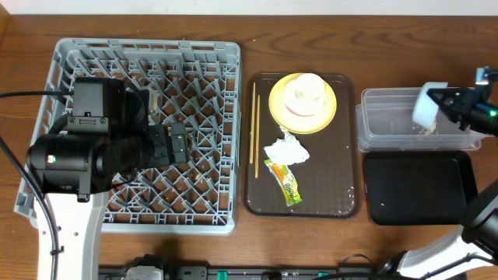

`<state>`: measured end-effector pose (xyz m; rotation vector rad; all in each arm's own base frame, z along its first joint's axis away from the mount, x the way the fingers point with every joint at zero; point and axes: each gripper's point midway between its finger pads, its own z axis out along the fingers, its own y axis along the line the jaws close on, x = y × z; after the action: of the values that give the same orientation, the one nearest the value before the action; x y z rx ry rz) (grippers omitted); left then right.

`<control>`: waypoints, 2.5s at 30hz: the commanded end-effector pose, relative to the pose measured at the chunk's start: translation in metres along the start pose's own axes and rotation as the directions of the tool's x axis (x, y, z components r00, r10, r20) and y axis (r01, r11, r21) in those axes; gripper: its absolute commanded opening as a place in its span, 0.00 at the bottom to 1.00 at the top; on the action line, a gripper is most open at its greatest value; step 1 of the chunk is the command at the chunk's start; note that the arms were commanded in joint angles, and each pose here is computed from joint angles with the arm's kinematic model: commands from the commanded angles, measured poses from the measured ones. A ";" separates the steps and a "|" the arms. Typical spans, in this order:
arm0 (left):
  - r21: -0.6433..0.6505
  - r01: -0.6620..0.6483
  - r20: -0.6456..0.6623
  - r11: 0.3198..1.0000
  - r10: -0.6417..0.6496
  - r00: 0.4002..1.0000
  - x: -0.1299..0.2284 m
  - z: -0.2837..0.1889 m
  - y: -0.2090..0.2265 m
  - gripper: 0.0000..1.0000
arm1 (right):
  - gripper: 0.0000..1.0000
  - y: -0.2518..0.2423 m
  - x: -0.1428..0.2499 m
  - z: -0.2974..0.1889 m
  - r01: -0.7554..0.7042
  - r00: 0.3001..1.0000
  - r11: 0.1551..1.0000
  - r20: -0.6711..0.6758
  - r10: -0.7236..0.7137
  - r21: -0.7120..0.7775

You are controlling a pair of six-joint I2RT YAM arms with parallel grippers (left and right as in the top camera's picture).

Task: Sort waste into correct bins and load items into the dishwasher rack
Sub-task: 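Tilt the blue bowl with the right gripper to dump rice into bin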

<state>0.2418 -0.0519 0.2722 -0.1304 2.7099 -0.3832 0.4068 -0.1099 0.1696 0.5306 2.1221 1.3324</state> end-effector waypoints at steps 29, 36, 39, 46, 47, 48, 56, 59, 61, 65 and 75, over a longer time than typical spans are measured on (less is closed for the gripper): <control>-0.007 0.000 0.006 1.000 0.000 1.000 0.000 -0.001 0.002 0.99 | 0.01 0.031 -0.009 -0.023 0.214 0.976 0.953 0.093 -0.199 -0.214; -0.007 0.000 0.006 1.000 0.000 1.000 0.000 -0.001 0.002 0.99 | 0.01 0.049 -0.005 -0.026 0.188 0.982 0.929 0.093 -0.167 -0.319; -0.007 0.000 0.006 1.000 0.000 1.000 0.000 -0.001 0.002 0.99 | 0.01 0.047 -0.001 -0.026 0.204 0.978 0.926 0.100 -0.182 -0.317; -0.007 0.000 0.006 1.000 0.000 1.000 0.000 -0.001 0.002 0.99 | 0.01 0.038 0.018 -0.021 0.301 0.953 0.903 0.126 -0.275 -0.308; -0.007 0.000 0.006 1.000 0.000 1.000 0.000 -0.001 0.002 0.99 | 0.01 0.037 0.016 -0.022 0.311 0.950 0.900 0.132 -0.284 -0.305; -0.007 0.000 0.006 1.000 0.000 1.000 0.000 -0.001 0.002 0.99 | 0.01 0.036 0.014 -0.023 0.308 0.951 0.902 0.134 -0.280 -0.303; -0.007 0.000 0.006 1.000 0.000 1.000 0.000 -0.001 0.002 0.98 | 0.01 0.036 0.010 -0.024 0.253 0.967 0.916 0.119 -0.227 -0.310; -0.007 0.000 0.006 1.000 0.000 1.000 0.000 -0.001 0.002 0.99 | 0.01 0.037 0.009 -0.022 0.269 0.963 0.912 0.119 -0.243 -0.310; -0.007 0.000 0.006 1.000 0.000 1.000 0.000 -0.001 0.002 0.99 | 0.01 0.038 0.010 -0.020 0.241 0.970 0.917 0.105 -0.219 -0.317; -0.007 0.000 0.006 1.000 0.000 1.000 0.000 -0.001 0.002 0.99 | 0.01 0.039 0.003 -0.016 0.231 0.973 0.918 0.094 -0.212 -0.322; -0.007 0.000 0.006 1.000 0.000 1.000 0.000 -0.001 0.002 0.99 | 0.01 0.040 0.005 -0.016 0.102 0.995 0.937 0.050 -0.091 -0.334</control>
<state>0.2418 -0.0519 0.2722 -0.1305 2.7099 -0.3827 0.3945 -0.1107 0.2014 0.2858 1.8450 1.4782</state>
